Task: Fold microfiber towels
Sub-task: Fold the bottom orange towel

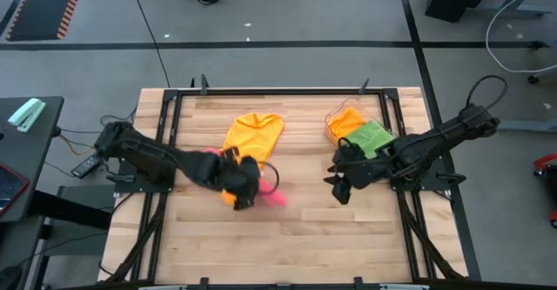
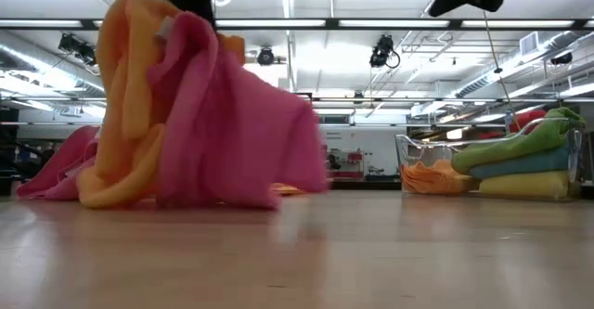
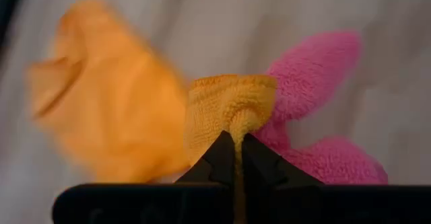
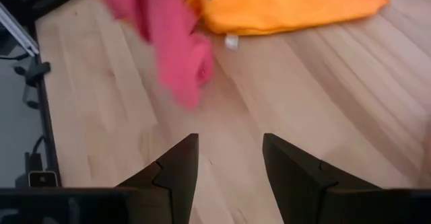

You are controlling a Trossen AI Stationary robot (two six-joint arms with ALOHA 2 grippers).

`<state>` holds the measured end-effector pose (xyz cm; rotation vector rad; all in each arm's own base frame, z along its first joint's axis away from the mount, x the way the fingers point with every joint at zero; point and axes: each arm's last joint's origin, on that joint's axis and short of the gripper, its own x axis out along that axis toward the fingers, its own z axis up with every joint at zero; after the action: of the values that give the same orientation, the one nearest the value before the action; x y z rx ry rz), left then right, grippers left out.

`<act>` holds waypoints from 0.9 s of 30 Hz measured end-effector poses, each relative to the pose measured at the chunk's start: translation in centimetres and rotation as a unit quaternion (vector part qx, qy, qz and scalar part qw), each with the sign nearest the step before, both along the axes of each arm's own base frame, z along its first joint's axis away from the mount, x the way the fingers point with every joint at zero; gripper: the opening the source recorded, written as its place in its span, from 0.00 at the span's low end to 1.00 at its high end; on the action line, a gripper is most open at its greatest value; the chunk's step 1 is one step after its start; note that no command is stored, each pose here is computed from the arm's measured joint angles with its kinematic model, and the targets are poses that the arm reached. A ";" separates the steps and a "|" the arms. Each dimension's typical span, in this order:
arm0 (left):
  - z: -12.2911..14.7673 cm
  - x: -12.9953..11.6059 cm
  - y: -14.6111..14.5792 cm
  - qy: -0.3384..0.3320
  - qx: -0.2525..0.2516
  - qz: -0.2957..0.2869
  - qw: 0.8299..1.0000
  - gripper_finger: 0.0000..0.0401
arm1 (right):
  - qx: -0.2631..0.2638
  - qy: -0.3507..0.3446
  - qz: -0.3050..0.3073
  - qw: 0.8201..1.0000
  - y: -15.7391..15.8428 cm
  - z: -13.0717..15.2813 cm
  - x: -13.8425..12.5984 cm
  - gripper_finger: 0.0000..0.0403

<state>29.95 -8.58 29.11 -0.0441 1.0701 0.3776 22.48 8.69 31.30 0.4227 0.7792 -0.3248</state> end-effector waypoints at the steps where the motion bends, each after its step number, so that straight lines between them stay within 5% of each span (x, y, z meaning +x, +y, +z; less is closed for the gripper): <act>1: 0.5 -0.3 0.8 0.008 0.004 0.008 1.000 0.05 | 0.000 -0.003 0.002 1.000 0.2 -0.2 0.4 0.43; 14: 10.6 -3.3 4.5 -0.136 -0.065 -0.022 0.988 0.05 | -0.027 -0.058 0.032 0.997 1.2 -0.6 3.0 0.43; 27: 12.0 -3.1 3.5 -0.182 -0.095 -0.032 0.978 0.06 | -0.071 -0.111 0.066 0.989 1.2 0.2 4.1 0.48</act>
<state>26.80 -5.10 41.13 -0.2399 0.7396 0.1962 26.61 9.85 31.48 0.2654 0.5593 -0.2037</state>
